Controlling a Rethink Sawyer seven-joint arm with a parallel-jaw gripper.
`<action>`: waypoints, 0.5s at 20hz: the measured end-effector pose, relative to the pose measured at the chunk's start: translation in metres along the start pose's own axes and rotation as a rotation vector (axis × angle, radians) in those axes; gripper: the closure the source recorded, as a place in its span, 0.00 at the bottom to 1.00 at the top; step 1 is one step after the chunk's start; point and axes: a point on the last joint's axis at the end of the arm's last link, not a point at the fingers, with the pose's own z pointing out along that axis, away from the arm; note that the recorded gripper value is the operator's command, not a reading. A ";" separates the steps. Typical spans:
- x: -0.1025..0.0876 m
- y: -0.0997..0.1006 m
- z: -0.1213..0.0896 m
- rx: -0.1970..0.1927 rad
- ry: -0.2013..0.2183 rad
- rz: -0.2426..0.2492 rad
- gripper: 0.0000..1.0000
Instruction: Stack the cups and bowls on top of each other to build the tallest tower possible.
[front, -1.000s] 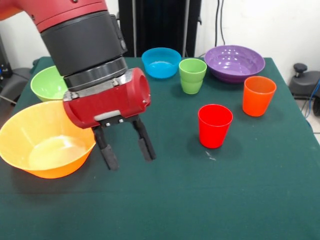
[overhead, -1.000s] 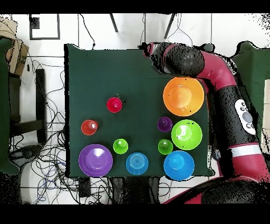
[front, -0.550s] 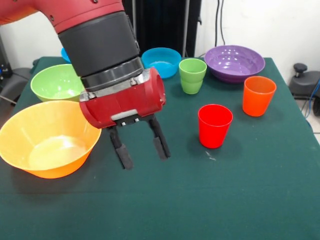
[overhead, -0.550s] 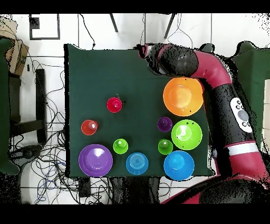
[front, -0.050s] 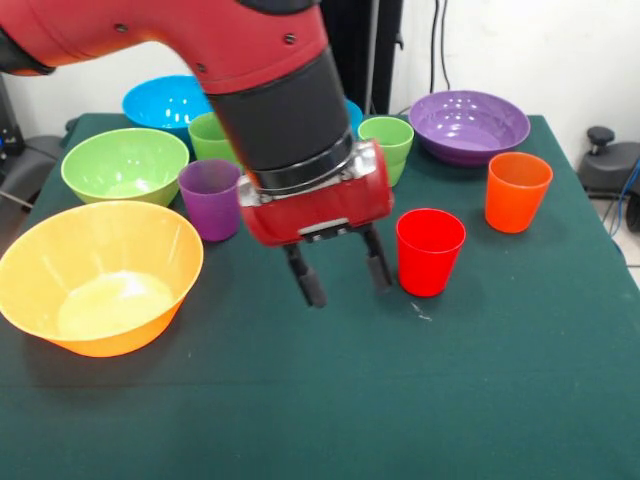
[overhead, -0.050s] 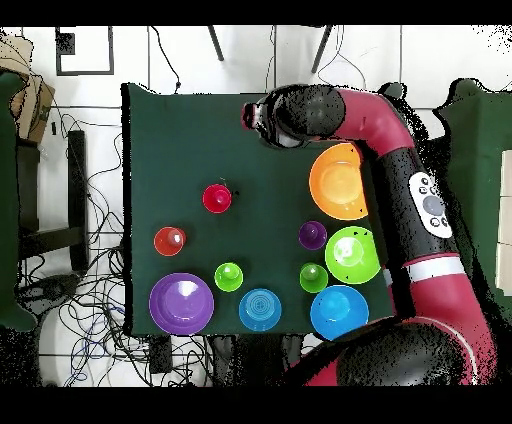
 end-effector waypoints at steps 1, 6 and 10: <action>0.001 0.002 0.001 0.000 0.008 -0.002 0.00; 0.008 0.007 0.006 0.010 0.049 -0.013 0.00; 0.009 0.004 0.007 0.017 0.051 -0.010 0.00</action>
